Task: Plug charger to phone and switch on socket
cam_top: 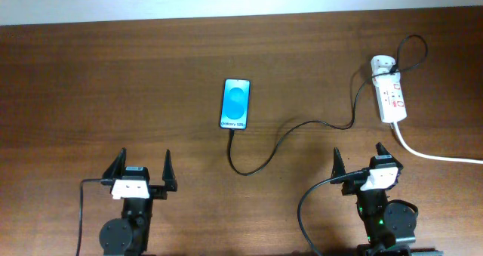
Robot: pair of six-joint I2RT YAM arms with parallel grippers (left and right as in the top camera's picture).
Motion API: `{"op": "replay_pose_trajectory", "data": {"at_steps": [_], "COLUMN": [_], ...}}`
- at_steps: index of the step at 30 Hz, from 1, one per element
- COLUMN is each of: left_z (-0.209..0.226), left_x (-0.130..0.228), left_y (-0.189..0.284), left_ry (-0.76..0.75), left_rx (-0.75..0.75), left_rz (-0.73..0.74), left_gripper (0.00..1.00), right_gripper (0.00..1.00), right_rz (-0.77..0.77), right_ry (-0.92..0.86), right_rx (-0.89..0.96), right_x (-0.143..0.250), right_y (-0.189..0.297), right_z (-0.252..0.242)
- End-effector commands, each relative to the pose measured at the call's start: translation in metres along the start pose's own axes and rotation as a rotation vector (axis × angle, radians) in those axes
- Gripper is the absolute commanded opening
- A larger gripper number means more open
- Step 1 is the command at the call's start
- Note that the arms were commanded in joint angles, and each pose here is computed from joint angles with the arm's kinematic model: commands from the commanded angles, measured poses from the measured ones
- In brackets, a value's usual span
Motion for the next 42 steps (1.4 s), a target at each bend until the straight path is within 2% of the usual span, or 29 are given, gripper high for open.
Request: {"op": "replay_pose_trajectory", "data": {"at_steps": [1,5,6,7,11,14,42], "left_z": [0.004,0.008,0.011,0.012,0.011,0.009,0.008], "left_x": [-0.002,0.01,0.017,0.017,0.018,0.019,0.018], "left_y": [0.004,0.005,0.006,0.006,0.006,0.006,0.006], "left_ry": [0.002,0.061,0.151,0.157,0.143,0.04,0.039], "left_rx": [-0.049,-0.114,-0.166,-0.167,-0.167,-0.124,-0.117], "left_rz": [-0.035,0.04,0.083,0.084,0.088,0.104,0.103], "left_gripper": [0.99,0.99,0.99,0.99,0.99,0.99,0.99], "right_gripper": [0.98,0.98,0.98,0.98,0.98,0.98,0.98], "right_rz": [0.003,0.003,0.003,0.003,0.003,0.003,0.003], "right_ry": [-0.008,-0.008,-0.008,-0.008,-0.008,-0.008,-0.008], "right_rx": [0.004,0.004,0.004,0.004,0.004,0.005,0.005], "right_x": [0.002,0.002,0.002,0.002,0.002,0.002,0.002], "right_y": [0.0,0.0,0.0,0.0,0.0,0.0,0.0], "right_z": [-0.001,-0.001,-0.001,-0.001,-0.001,-0.001,-0.001]}}
Point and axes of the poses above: each gripper's point midway between its finger pads, its own y axis back along the fingers, its own z axis along the line the jaws close on, x = y × z, the point moved 10 cm from there along y, back along the fingers
